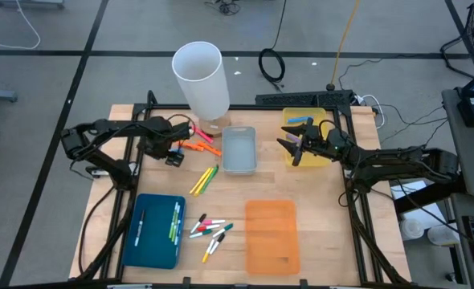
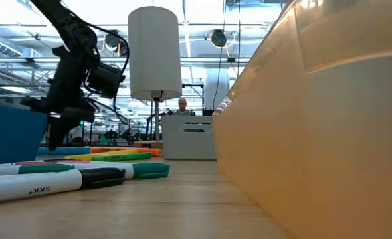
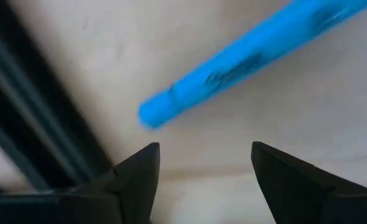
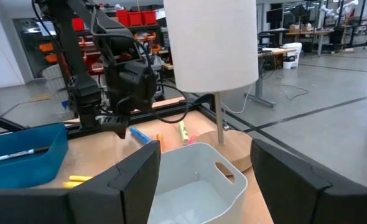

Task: Pick & Place Markers
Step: Put the large blue highlighter pen in the yellow bin

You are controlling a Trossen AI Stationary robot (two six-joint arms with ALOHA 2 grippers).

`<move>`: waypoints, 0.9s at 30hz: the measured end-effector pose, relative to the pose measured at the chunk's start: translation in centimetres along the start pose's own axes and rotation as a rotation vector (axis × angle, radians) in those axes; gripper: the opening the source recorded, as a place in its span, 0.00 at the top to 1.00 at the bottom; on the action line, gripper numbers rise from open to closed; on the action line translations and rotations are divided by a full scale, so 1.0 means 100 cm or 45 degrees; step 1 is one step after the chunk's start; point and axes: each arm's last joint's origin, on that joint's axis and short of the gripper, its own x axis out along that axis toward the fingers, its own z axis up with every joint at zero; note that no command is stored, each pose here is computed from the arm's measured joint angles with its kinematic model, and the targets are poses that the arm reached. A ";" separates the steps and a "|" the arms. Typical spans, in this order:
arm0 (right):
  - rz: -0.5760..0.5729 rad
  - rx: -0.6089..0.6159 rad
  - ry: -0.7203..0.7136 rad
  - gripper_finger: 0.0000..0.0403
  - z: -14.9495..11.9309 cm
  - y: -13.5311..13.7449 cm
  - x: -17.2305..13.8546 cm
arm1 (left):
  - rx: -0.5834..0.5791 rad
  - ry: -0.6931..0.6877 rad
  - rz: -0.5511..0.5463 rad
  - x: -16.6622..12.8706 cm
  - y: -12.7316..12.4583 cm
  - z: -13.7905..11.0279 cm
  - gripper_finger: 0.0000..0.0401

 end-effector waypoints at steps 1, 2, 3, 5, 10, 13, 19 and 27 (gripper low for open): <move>0.000 0.000 -0.001 0.41 0.000 0.000 0.000 | 0.037 -0.022 -0.017 0.000 -0.001 0.002 0.36; 0.000 0.000 -0.002 0.41 0.000 0.000 0.000 | 0.079 -0.045 -0.026 0.000 -0.002 0.004 0.36; 0.000 0.000 -0.002 0.41 0.000 0.000 0.000 | 0.117 -0.071 -0.025 0.000 -0.002 0.005 0.36; 0.000 0.000 -0.002 0.41 0.000 0.000 0.000 | 0.175 -0.120 -0.012 0.000 -0.003 0.008 0.36; 0.000 0.000 -0.002 0.41 0.000 0.000 0.000 | 0.255 -0.157 0.017 -0.001 -0.004 0.009 0.36; 0.000 -0.001 -0.002 0.41 0.000 0.000 0.000 | 0.320 -0.178 0.030 -0.001 -0.004 0.010 0.36; 0.000 -0.005 -0.002 0.41 0.000 0.000 0.000 | 0.549 -0.301 -0.041 -0.002 -0.011 0.019 0.36; 0.000 -0.005 0.000 0.41 0.000 0.000 0.000 | 0.592 -0.311 -0.158 0.016 -0.010 0.017 0.36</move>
